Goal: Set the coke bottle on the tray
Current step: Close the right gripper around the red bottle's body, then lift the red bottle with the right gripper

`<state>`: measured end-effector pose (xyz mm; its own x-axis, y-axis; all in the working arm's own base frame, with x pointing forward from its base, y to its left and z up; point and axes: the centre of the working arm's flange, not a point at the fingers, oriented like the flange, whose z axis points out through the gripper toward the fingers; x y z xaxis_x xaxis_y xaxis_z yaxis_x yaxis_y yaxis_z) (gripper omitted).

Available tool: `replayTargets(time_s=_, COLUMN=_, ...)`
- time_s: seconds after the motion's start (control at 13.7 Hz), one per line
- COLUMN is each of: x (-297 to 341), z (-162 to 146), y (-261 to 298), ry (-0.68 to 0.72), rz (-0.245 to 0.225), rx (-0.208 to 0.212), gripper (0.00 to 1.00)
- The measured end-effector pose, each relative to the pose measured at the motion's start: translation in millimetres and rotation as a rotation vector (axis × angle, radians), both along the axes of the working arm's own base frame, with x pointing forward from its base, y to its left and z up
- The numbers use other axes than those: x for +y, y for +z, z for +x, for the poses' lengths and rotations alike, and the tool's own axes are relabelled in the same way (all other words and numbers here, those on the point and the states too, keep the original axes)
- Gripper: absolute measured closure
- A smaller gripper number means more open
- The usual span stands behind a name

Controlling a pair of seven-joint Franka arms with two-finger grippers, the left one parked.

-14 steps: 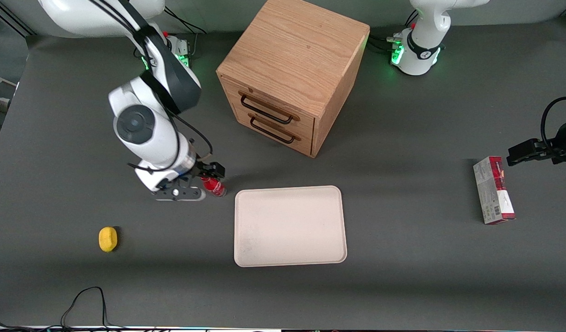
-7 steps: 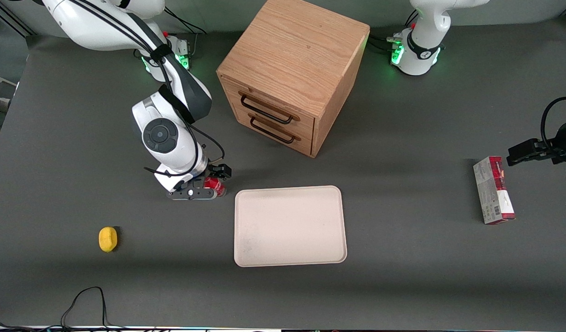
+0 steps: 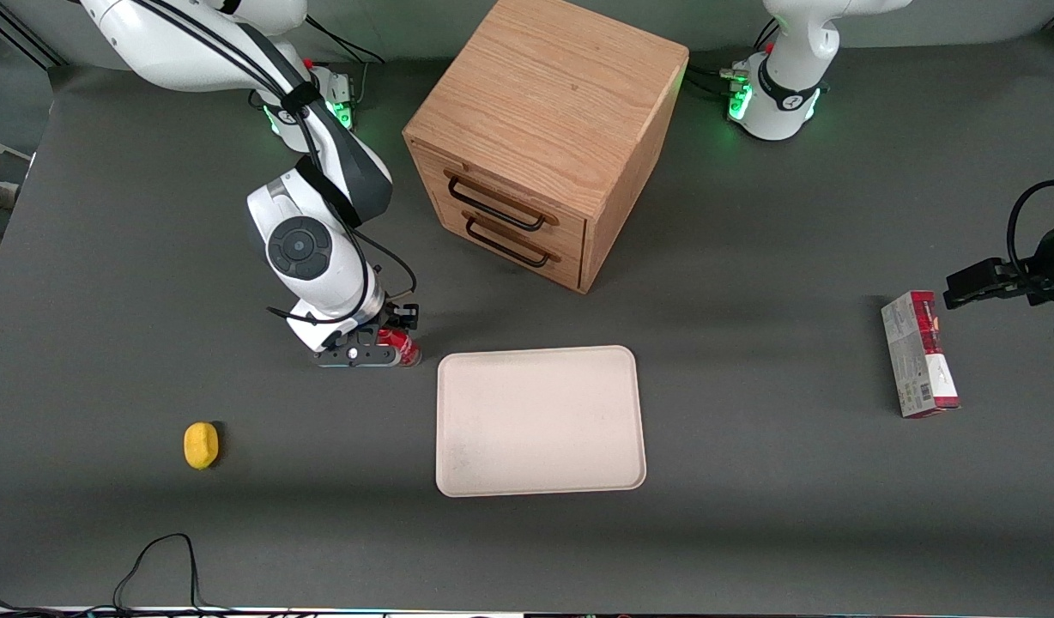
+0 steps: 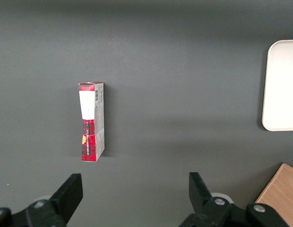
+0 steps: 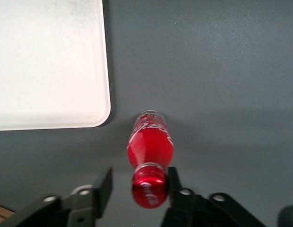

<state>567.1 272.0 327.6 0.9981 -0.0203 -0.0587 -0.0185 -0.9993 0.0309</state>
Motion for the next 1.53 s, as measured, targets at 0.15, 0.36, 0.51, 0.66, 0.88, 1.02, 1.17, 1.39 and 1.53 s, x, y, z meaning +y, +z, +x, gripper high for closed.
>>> replayTargets(time_s=0.15, x=-5.4, z=2.5, y=2.0, ry=-0.008, rz=-0.004, rx=-0.006, gripper=0.60)
replayTargets(time_s=0.36, x=-13.4, z=6.6, y=8.1, ry=-0.021, rz=-0.010, rx=-0.016, gripper=0.69)
replayTargets(time_s=0.51, x=-16.3, z=10.3, y=25.2, ry=-0.028, rz=-0.030, rx=0.001, gripper=0.69)
replayTargets(time_s=0.66, x=-18.3, z=16.8, y=60.1, ry=-0.039, rz=-0.060, rx=0.032, gripper=0.69)
replayTargets(time_s=0.88, x=-19.6, z=24.6, y=123.0, ry=-0.049, rz=-0.071, rx=0.050, gripper=0.69)
replayTargets(time_s=1.02, x=-22.6, z=30.6, y=169.5, ry=-0.059, rz=-0.033, rx=0.061, gripper=0.69)
replayTargets(time_s=1.17, x=-27.2, z=38.9, y=209.1, ry=-0.069, rz=0.012, rx=0.052, gripper=0.69)
replayTargets(time_s=1.39, x=-27.8, z=56.1, y=239.5, ry=-0.075, rz=0.075, rx=0.003, gripper=0.69)
replayTargets(time_s=1.53, x=-17.3, z=68.7, y=243.3, ry=-0.061, rz=0.128, rx=-0.015, gripper=0.69)
